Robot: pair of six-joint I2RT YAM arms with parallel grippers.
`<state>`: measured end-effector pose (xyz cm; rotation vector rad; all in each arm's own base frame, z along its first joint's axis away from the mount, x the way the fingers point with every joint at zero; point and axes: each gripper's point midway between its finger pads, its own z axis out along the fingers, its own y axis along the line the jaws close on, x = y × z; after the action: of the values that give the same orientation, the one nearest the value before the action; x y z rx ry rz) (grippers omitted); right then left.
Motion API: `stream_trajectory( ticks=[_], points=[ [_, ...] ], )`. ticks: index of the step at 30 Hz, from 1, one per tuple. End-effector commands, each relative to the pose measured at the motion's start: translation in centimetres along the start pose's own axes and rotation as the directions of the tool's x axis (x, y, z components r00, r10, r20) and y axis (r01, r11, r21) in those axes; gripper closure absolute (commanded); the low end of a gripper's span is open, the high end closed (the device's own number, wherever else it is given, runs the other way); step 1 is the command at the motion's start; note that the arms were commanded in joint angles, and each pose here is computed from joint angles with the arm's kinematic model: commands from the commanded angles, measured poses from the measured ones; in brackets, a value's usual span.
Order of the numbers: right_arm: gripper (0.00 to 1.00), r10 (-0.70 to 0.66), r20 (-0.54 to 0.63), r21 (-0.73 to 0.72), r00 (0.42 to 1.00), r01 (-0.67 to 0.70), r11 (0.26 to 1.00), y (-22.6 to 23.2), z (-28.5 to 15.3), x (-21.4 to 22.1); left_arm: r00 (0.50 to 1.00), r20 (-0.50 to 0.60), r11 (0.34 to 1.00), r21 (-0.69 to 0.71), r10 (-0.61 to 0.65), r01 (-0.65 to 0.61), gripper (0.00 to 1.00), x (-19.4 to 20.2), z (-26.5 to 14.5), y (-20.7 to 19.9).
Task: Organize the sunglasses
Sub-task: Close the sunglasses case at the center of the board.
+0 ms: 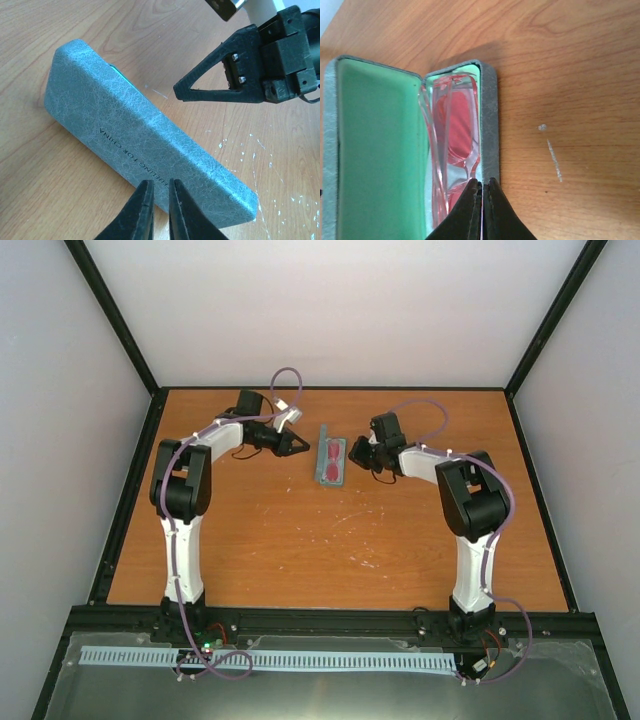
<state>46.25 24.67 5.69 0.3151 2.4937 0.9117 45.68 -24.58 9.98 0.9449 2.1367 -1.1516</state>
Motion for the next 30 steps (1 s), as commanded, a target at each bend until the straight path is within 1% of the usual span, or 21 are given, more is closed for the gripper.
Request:
stream_trajectory(
  ticks=[1,10,17,30],
  points=[
    [0.97,-0.004,-0.016,0.016,1.000,0.005,1.000,-1.2,1.4,0.8,1.000,0.007,0.999,0.031,0.022,-0.022,0.88,-0.9,1.3,-0.6],
    [0.97,0.006,-0.061,0.018,0.998,-0.005,1.000,-2.5,3.0,2.5,0.998,-0.046,0.997,0.066,0.034,-0.031,0.89,-0.1,4.8,-1.7],
    [0.97,0.005,-0.100,-0.010,0.995,-0.006,1.000,-2.4,3.9,4.3,0.998,-0.064,0.997,0.073,0.024,-0.019,0.89,0.2,5.8,-1.5],
    [0.97,-0.023,-0.130,-0.046,0.991,0.017,0.999,-1.5,4.0,5.8,0.989,-0.146,0.994,0.104,-0.005,0.020,0.89,3.5,9.3,-1.4]
  ],
)
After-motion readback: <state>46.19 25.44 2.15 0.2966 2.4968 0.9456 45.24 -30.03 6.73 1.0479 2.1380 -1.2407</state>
